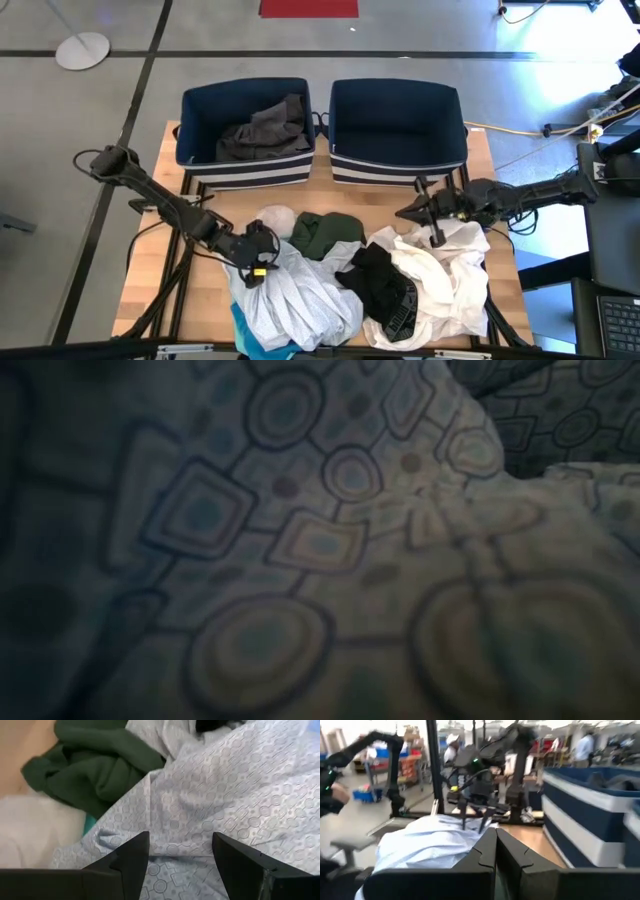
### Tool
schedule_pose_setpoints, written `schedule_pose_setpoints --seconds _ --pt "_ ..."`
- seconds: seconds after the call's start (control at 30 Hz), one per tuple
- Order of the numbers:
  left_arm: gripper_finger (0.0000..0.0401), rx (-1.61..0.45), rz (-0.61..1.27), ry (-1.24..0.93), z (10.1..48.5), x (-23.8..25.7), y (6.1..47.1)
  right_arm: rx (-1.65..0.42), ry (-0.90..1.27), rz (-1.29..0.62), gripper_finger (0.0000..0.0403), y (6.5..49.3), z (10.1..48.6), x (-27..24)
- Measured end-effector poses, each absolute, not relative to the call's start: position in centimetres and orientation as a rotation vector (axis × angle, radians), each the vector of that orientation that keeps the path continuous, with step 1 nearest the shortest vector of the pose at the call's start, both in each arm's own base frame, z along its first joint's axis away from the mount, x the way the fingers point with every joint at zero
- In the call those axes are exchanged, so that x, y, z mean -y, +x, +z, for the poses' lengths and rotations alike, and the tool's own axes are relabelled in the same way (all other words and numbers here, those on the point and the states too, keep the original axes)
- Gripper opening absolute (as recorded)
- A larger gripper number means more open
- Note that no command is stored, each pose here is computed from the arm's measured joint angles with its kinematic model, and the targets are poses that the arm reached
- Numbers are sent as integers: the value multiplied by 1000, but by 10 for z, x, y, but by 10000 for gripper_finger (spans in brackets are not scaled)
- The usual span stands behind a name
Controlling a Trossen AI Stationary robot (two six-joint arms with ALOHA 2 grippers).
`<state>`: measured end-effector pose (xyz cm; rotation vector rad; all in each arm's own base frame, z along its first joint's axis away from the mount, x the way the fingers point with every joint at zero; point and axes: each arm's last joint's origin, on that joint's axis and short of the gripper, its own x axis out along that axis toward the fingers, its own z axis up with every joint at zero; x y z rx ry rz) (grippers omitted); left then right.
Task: Sort clothes
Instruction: Put the white patient gown into the left blue bin
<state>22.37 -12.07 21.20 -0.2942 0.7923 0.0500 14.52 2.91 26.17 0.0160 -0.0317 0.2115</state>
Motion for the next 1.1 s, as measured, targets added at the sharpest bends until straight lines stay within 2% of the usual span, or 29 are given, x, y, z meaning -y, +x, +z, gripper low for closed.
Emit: schedule_pose_setpoints --seconds 0.17,0.37,0.6,0.7,0.97,1.1 --pt "207 -802 31 -276 199 119 219 -58 -25 249 12 183 281 -45" --pt "207 -673 -51 -219 191 117 223 -178 -48 304 12 234 279 -65" --pt "207 -584 24 -168 181 99 227 -231 -65 265 23 286 280 -77" --pt "207 -568 116 -153 179 88 229 -253 -66 276 58 303 277 -82" --pt "207 -539 288 -156 178 62 236 -337 -76 284 208 336 253 -90" --pt "207 -526 348 -155 179 54 238 -378 -81 286 262 353 237 -95"
